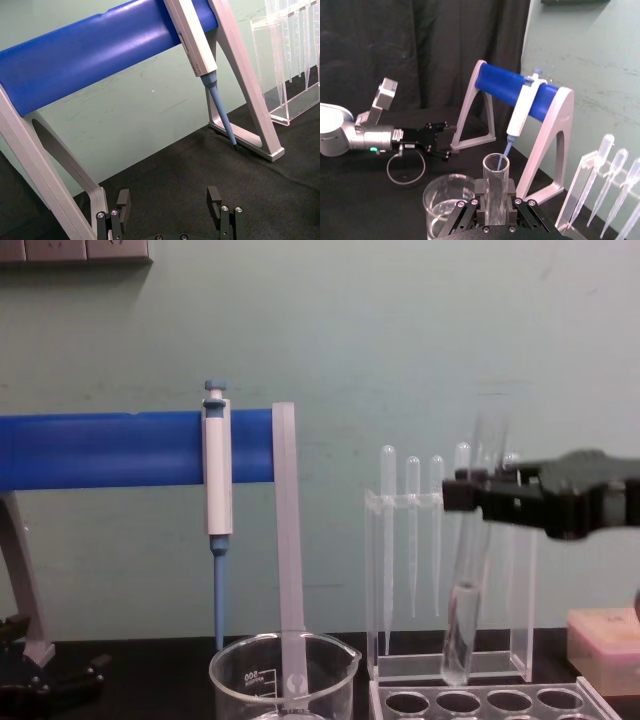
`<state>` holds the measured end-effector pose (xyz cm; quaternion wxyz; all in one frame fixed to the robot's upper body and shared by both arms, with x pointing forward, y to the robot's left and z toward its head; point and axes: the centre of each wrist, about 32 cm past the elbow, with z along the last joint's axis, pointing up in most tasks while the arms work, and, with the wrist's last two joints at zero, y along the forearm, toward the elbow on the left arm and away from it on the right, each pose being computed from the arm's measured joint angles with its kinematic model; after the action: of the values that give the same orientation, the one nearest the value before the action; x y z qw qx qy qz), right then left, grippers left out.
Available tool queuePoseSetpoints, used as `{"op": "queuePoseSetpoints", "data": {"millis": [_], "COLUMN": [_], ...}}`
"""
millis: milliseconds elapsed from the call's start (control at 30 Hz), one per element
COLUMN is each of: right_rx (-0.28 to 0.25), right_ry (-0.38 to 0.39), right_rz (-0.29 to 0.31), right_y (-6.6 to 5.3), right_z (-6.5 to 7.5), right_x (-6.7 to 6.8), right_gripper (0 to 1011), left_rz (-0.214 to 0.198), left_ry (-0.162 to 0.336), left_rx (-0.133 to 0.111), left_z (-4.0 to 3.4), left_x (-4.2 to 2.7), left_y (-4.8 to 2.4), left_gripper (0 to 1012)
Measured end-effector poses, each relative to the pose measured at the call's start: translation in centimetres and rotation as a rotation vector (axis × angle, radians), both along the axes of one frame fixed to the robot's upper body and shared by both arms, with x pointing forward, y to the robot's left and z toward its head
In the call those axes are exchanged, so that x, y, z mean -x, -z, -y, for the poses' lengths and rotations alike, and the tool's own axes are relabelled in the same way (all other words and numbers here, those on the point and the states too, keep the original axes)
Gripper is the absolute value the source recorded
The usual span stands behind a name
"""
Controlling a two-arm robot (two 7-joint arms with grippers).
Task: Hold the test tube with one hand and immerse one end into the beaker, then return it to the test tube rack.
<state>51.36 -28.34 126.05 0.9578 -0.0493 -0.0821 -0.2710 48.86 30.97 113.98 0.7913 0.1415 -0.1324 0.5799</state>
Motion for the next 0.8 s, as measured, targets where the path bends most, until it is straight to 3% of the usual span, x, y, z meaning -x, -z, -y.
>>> {"op": "queuePoseSetpoints", "data": {"millis": [233,467,800], "right_rx": [-0.012,-0.013,-0.002], "right_ry": [-0.028,-0.063,-0.149], "right_rz": [-0.017,-0.011,-0.006], "right_y": [-3.1,-5.3,-6.9], "right_z": [-0.8,-2.1,-5.5], "right_x": [-1.7,-3.3,-5.2], "right_gripper": [225,225,225], "left_rz": [0.000,0.000,0.000], "left_ry": [0.000,0.000,0.000], "left_rx": [0.000,0.000,0.000], "left_z": [0.00,0.00,0.00], "left_x": [0.00,0.00,0.00], "left_y": [0.00,0.00,0.00], "left_gripper": [1000,1000,1000]}}
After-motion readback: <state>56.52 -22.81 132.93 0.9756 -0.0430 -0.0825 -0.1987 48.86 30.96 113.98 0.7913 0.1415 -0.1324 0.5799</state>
